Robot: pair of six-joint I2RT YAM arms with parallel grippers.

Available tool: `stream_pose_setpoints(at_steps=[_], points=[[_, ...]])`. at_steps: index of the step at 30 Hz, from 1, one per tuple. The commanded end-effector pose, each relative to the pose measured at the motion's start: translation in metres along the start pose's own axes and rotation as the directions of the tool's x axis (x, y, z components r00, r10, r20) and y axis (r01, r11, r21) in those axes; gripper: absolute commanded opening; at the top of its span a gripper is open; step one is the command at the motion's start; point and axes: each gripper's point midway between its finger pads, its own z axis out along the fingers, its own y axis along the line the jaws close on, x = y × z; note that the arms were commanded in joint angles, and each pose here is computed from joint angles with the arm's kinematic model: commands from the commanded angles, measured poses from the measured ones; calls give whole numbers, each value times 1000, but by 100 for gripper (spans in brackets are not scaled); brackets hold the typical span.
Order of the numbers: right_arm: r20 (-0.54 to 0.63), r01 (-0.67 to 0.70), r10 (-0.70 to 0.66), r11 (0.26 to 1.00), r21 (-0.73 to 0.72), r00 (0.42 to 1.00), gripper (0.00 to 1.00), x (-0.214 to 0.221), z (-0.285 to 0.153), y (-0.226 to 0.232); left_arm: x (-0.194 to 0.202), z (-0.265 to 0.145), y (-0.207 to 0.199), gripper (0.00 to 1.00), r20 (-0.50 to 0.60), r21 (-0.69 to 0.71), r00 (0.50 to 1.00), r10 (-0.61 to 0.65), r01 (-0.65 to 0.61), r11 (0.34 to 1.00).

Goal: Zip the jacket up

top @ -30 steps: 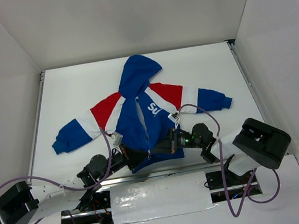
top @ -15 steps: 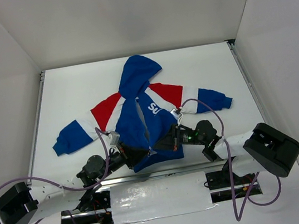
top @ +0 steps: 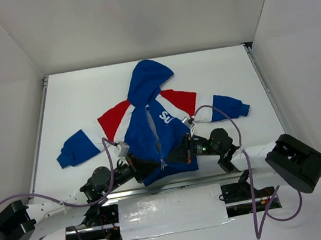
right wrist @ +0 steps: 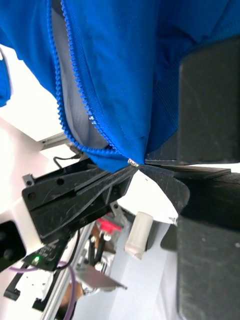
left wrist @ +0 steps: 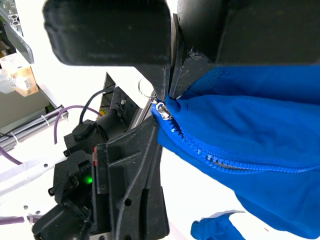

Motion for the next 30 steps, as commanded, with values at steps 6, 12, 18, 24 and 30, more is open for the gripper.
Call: stream_pose_setpoints(at_steps=[6, 12, 18, 24, 30], points=[[139, 138, -151, 985, 99, 979, 0, -49, 9, -5, 2, -6, -30, 0, -69, 125, 992, 102, -93, 988], [156, 143, -150, 988, 58, 976, 0, -54, 12, 5, 12, -7, -28, 0, -113, 134, 987, 111, -96, 986], [170, 132, -132, 991, 11, 977, 0, -57, 12, 16, 20, -5, -21, 0, -136, 118, 985, 103, -87, 989], [191, 61, -57, 998, -17, 980, 0, -64, 14, 25, 26, -2, -21, 0, -161, 129, 980, 115, -94, 987], [205, -6, 21, 997, -71, 978, 0, -70, 10, 42, 34, -1, -6, 0, -188, 74, 975, 115, -103, 992]])
